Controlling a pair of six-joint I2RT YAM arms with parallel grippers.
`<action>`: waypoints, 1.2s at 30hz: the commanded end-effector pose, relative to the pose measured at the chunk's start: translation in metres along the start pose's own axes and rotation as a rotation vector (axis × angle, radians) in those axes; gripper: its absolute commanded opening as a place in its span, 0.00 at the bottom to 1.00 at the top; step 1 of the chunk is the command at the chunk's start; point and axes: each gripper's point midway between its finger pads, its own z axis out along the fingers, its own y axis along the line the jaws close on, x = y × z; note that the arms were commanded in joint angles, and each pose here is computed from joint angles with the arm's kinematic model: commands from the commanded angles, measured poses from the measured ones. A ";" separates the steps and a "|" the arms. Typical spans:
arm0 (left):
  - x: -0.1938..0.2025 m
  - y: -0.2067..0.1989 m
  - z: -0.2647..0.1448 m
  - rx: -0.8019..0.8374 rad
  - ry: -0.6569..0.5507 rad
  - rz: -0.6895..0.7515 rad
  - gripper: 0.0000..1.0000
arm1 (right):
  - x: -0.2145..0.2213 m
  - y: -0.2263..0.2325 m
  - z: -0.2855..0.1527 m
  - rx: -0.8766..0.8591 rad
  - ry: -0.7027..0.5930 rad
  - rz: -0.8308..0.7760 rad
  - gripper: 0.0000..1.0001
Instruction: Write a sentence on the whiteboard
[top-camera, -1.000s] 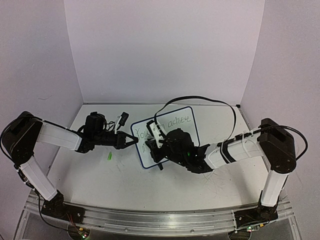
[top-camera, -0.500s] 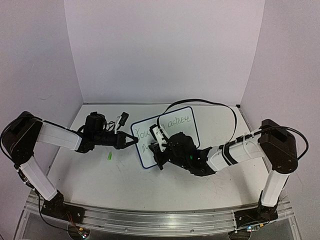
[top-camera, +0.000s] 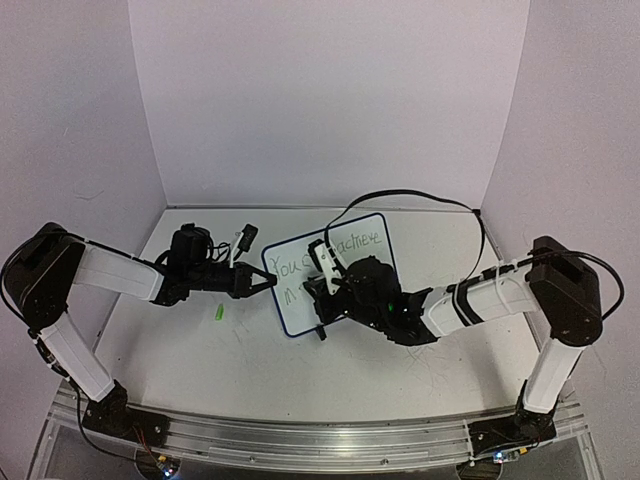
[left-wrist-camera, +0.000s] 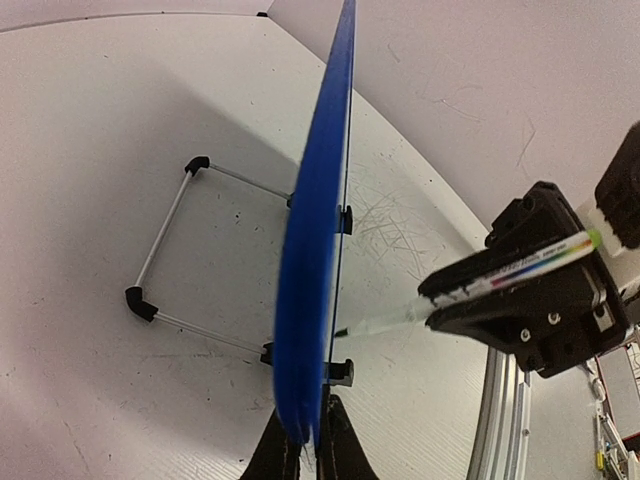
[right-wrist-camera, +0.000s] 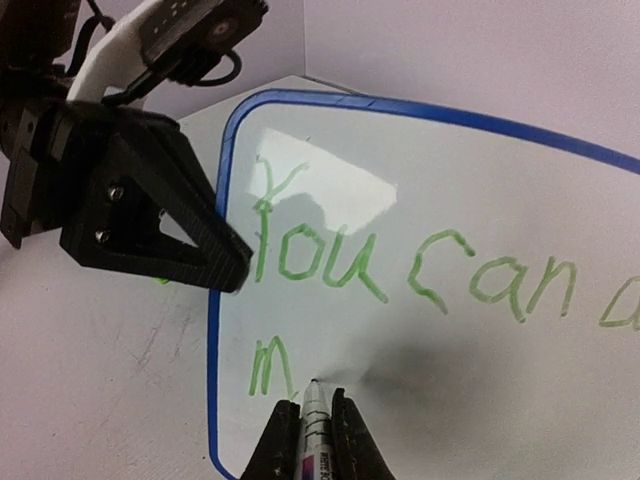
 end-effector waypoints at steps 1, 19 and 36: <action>0.010 0.019 0.002 -0.089 0.033 0.019 0.00 | -0.029 -0.012 -0.006 0.006 -0.083 0.045 0.00; 0.011 0.020 0.004 -0.086 0.039 0.019 0.00 | -0.016 -0.001 -0.007 -0.066 -0.066 0.028 0.00; 0.010 0.020 0.003 -0.088 0.038 0.020 0.00 | -0.009 0.000 0.006 -0.038 -0.041 0.021 0.00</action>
